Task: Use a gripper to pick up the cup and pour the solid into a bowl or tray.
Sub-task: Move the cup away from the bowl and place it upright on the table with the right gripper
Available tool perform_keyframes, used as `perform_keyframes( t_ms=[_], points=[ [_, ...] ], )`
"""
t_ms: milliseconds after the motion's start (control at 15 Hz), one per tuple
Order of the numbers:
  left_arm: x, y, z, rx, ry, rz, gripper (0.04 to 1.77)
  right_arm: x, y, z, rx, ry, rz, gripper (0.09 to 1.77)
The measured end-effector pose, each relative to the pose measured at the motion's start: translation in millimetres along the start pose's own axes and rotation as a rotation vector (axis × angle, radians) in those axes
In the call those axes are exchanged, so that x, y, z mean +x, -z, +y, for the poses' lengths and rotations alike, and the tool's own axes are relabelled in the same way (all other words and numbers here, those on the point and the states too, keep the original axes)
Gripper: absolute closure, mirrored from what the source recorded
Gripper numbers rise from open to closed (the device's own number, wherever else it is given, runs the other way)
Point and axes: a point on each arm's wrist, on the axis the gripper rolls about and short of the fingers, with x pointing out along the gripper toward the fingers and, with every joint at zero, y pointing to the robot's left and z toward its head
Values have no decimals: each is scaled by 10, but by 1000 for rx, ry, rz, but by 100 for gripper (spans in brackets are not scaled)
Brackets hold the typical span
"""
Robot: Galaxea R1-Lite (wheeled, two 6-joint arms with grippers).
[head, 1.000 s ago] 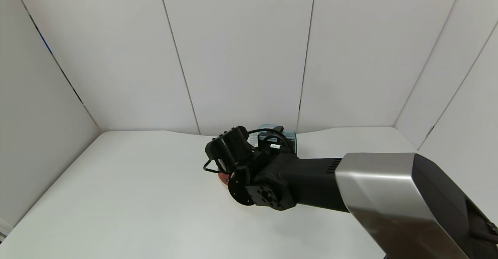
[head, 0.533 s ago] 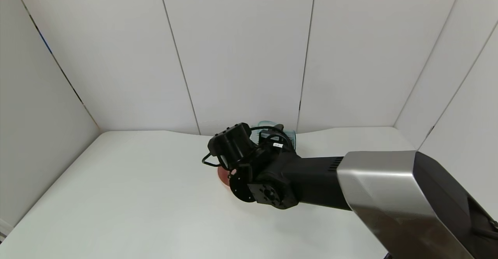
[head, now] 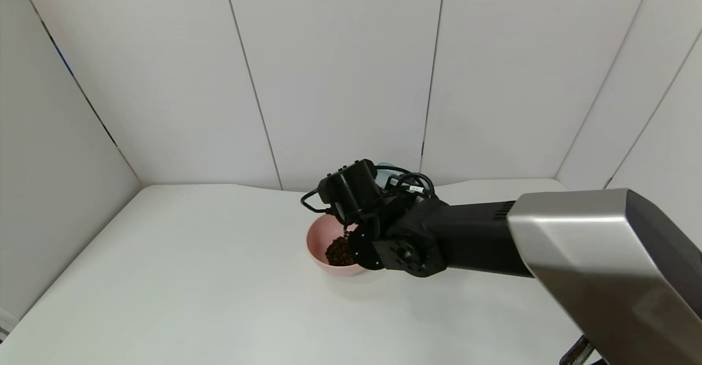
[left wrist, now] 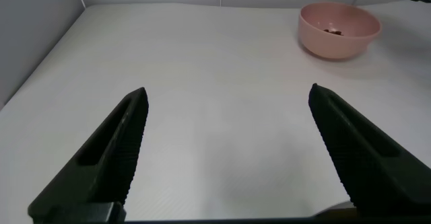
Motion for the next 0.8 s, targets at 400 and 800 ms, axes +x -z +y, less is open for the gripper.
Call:
perform_keyframes(
  t_ms=[400,800],
  points=[
    [0,0,0,0,0,0,9,-43,195,-179,221,-203,3,51],
    [0,0,0,0,0,0,9,-208,266,-483,499,-362,-28,52]
  ],
)
